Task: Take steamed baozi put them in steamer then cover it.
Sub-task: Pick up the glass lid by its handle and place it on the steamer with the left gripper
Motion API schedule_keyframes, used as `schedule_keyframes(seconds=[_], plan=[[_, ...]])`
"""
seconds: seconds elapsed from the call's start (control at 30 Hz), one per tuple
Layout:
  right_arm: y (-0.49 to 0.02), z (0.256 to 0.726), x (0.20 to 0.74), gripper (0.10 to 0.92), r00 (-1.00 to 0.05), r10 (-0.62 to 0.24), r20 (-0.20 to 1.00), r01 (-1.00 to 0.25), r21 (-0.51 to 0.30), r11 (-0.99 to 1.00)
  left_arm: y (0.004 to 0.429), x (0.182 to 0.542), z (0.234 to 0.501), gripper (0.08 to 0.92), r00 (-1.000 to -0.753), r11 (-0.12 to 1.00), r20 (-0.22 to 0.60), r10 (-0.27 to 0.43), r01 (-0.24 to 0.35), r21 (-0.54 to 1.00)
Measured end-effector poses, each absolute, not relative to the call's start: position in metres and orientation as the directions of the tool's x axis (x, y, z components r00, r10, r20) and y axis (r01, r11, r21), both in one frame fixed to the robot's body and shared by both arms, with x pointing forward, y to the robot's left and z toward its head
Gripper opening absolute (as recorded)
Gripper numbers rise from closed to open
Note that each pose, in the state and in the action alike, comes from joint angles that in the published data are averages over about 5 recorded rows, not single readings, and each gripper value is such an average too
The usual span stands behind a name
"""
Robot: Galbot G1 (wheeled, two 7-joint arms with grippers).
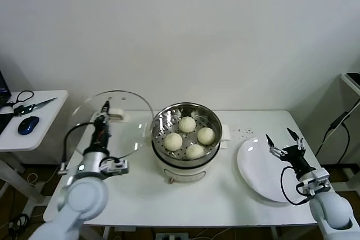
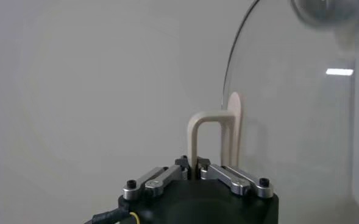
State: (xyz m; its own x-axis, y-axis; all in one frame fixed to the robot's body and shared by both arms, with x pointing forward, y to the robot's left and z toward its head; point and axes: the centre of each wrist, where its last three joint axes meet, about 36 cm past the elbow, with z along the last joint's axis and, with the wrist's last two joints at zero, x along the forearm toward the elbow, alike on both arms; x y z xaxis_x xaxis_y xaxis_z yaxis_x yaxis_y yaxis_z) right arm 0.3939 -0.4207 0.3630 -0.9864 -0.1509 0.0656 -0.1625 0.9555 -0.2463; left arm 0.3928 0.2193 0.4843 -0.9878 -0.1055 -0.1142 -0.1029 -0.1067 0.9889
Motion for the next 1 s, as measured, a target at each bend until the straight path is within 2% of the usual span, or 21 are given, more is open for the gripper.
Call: schedule_keyframes(seconds=[0.33, 0.67, 1.0], plan=[[-0.424, 0.354, 0.391, 0.823, -0.988, -0.134, 0.081, -0.151, -0.25, 0.957, 0.137, 0.416, 0.472, 0.151, -0.996, -0.043, -0.048, -0.07, -0.045, 0.998], [-0.425, 0.348, 0.387, 0.823, -0.989, -0.122, 0.089, -0.141, -0.251, 0.958, 0.057, 0.433, 0.463, 0.151, -0.999, 0.042, -0.023, -0.028, -0.024, 0.999], [-0.428, 0.346, 0.385, 0.823, -0.99, -0.113, 0.087, -0.131, -0.255, 0.958, 0.015, 0.442, 0.449, 0.151, -1.0, 0.073, 0.01, -0.012, 0.009, 0.997]])
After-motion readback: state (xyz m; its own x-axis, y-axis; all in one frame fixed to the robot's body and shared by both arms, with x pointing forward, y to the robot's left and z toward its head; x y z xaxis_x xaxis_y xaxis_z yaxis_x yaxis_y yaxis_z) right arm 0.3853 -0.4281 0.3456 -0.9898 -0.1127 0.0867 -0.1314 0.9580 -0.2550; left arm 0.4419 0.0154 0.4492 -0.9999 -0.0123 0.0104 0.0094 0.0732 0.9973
